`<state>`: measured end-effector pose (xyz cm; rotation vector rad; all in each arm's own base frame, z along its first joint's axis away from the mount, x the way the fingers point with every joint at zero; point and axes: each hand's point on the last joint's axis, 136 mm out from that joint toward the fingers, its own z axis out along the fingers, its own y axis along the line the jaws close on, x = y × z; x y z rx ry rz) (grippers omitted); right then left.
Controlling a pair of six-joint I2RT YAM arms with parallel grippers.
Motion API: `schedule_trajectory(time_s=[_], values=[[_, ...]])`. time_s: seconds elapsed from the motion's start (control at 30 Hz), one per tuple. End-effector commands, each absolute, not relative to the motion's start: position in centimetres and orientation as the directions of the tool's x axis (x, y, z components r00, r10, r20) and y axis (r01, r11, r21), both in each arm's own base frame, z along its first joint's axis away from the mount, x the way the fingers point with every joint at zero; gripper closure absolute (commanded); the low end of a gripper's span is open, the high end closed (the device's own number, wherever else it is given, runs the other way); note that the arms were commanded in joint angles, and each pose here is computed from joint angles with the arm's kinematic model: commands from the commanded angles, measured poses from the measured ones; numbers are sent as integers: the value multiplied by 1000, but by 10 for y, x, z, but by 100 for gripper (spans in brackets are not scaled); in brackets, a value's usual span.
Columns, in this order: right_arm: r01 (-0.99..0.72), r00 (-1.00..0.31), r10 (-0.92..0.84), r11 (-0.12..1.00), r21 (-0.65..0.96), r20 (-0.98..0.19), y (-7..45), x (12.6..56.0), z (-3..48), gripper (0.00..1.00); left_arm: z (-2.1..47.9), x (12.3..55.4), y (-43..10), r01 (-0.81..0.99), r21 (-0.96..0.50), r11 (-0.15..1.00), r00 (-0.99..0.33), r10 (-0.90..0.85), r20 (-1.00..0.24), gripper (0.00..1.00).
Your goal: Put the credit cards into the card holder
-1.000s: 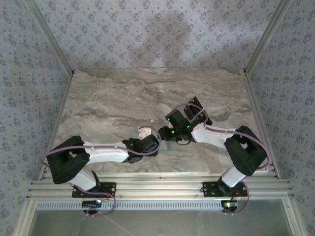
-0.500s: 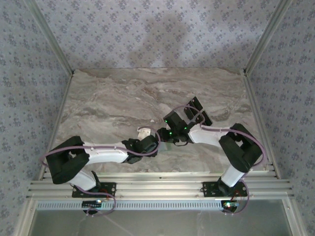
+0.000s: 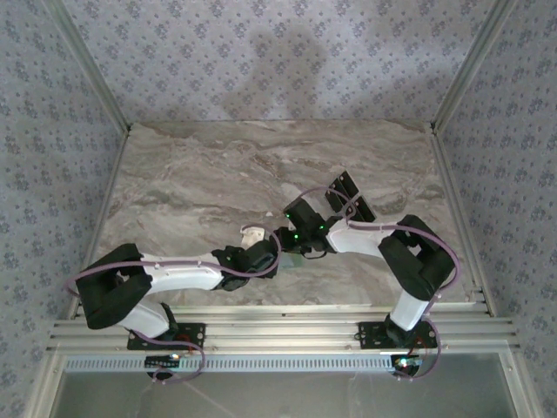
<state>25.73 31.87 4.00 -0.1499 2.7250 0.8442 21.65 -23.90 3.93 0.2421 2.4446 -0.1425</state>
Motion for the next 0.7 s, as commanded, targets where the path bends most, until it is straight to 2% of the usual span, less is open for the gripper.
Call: schedule_trajectory(time_s=[0.0,0.3,0.67], values=[[-199,-951,-22,806,557,-308,330,255,56,53,48,219,-239,198,-52,979,-741,114,-661,0],[-242,-943,-62,801,548,-326,343,250,70,53,63,213,-230,200,-93,975,-730,85,-679,0],[-261,-944,-98,808,528,-316,365,247,64,53,90,194,-175,123,-190,974,-688,-54,-724,0]])
